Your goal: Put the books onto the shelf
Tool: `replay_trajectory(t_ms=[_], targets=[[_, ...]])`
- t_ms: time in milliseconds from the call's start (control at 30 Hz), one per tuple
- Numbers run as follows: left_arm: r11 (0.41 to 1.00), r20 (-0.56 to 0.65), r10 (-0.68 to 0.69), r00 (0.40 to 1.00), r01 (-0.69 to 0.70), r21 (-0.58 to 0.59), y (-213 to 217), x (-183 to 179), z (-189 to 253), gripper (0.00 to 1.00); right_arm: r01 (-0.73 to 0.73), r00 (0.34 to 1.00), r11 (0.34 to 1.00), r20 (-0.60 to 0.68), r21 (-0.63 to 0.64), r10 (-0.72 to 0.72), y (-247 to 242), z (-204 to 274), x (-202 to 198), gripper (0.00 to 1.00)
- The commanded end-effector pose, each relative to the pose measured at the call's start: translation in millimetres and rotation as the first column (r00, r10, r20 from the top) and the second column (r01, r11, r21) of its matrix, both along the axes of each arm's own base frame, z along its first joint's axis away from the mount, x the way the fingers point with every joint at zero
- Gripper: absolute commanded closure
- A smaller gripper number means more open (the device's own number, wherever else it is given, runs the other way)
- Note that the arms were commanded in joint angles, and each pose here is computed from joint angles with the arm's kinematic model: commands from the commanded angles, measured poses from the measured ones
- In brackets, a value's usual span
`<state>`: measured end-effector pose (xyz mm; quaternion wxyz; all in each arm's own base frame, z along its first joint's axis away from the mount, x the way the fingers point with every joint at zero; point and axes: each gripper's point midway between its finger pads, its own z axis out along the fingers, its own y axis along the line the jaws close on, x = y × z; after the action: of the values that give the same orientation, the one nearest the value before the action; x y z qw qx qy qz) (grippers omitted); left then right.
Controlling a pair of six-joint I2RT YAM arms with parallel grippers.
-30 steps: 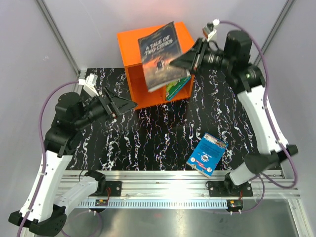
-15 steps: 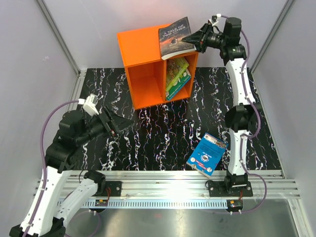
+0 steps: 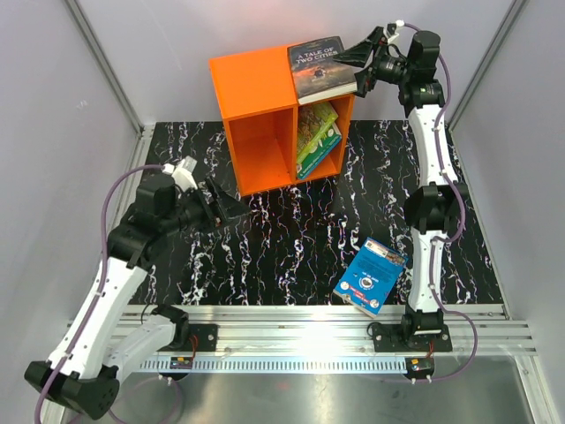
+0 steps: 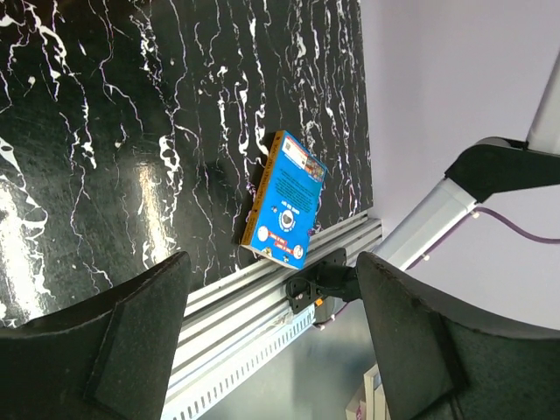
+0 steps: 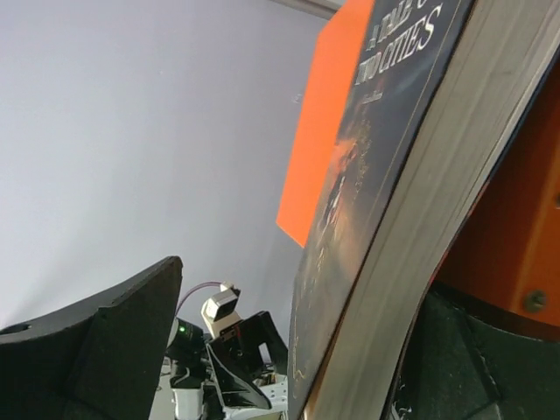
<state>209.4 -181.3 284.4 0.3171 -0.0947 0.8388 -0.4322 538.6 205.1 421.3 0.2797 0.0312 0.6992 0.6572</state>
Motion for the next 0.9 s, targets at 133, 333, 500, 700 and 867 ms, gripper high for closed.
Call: replay_trajectory(t_ms=[133,333,500,700,867], targets=[[0.997,0.081,-0.056,0.995,0.059,-0.044,-16,20,20,0.23,0.213,0.974,0.962,0.114,-0.172,-0.195,-41,6,0,0.00],[0.996,0.058,-0.067,0.996,0.070,-0.048,-21,28,13,0.24,0.361,0.932,0.860,0.144,-0.360,-0.331,-67,-24,6,0.00],[0.996,0.039,-0.072,0.997,0.074,-0.048,-23,31,7,0.25,0.416,0.909,0.800,0.183,-0.433,-0.374,-79,-33,8,0.00],[0.996,0.028,-0.069,0.997,0.071,-0.047,-24,33,5,0.26,0.444,0.895,0.742,0.214,-0.502,-0.391,-80,-44,10,0.00],[0.996,0.011,-0.072,0.997,0.072,-0.048,-24,31,1,0.27,0.496,0.868,0.686,0.272,-0.533,-0.416,-70,-41,12,0.00]])
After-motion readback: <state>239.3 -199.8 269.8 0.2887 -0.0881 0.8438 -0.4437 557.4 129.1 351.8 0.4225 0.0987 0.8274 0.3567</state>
